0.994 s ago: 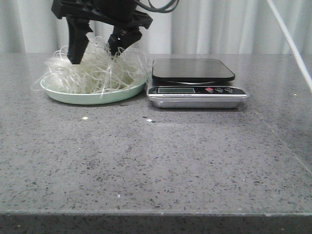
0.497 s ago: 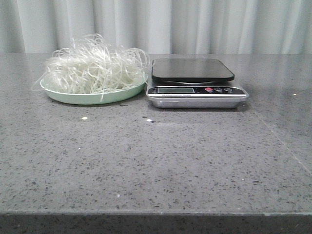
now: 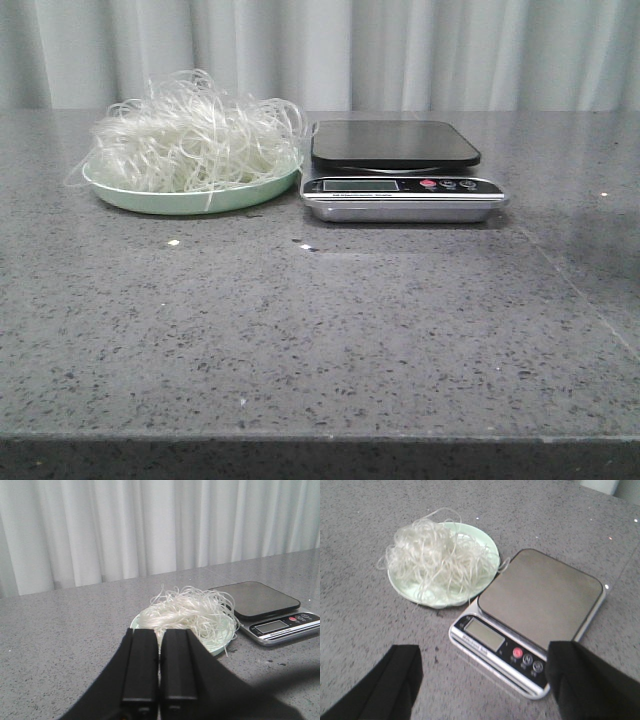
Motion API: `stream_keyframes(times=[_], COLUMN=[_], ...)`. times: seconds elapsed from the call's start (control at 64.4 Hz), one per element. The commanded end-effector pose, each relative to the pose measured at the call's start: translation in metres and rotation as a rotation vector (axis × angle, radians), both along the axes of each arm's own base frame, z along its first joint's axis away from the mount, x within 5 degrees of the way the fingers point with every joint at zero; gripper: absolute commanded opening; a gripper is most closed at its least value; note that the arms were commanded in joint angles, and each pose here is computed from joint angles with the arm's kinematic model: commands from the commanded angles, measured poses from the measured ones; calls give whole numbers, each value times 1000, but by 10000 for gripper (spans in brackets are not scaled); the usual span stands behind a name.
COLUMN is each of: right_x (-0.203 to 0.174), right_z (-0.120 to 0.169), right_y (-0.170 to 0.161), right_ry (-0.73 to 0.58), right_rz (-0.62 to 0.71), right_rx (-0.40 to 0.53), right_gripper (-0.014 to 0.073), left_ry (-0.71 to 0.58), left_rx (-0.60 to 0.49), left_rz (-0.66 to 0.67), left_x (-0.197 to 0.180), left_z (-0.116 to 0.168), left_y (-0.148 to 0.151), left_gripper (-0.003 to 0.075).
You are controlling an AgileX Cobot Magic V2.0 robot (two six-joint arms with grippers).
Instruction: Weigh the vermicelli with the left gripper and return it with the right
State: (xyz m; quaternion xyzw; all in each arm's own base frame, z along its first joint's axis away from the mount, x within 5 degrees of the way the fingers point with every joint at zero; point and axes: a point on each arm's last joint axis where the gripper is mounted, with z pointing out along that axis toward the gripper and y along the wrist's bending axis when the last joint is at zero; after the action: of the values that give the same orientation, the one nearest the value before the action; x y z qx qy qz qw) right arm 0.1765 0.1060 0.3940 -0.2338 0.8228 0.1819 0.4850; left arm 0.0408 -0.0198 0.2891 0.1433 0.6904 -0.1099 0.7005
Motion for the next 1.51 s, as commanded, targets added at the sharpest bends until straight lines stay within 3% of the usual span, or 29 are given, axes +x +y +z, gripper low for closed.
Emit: stream_keyframes(times=[0.0, 0.466, 0.683, 0.745, 0.885, 0.994, 1.491], right_x=[-25, -116, -126, -126, -126, -126, -126], right_z=[7, -61, -81, -81, -80, -81, -81], right_y=[-17, -70, -74, -74, -74, -74, -74], right_ry=[-146, -463, -454, -453, -457, -442, -439], right_rz=[-30, -100, -94, -94, -95, -92, -91], right_rx=[65, 249, 244, 243, 252, 254, 253], right_gripper=[609, 609, 593, 515, 122, 189, 188], left_ry=[-73, -73, -73, -72, -64, -62, -62], left_rx=[-44, -44, -44, -44, -41, -41, -41], left_rz=[15, 15, 15, 15, 14, 14, 14], left_x=[-1, -1, -1, 0, 0, 0, 0], left_z=[14, 14, 14, 14, 12, 11, 11], left_y=[2, 2, 2, 2, 1, 1, 1], left_gripper=[128, 128, 128, 128, 128, 128, 128])
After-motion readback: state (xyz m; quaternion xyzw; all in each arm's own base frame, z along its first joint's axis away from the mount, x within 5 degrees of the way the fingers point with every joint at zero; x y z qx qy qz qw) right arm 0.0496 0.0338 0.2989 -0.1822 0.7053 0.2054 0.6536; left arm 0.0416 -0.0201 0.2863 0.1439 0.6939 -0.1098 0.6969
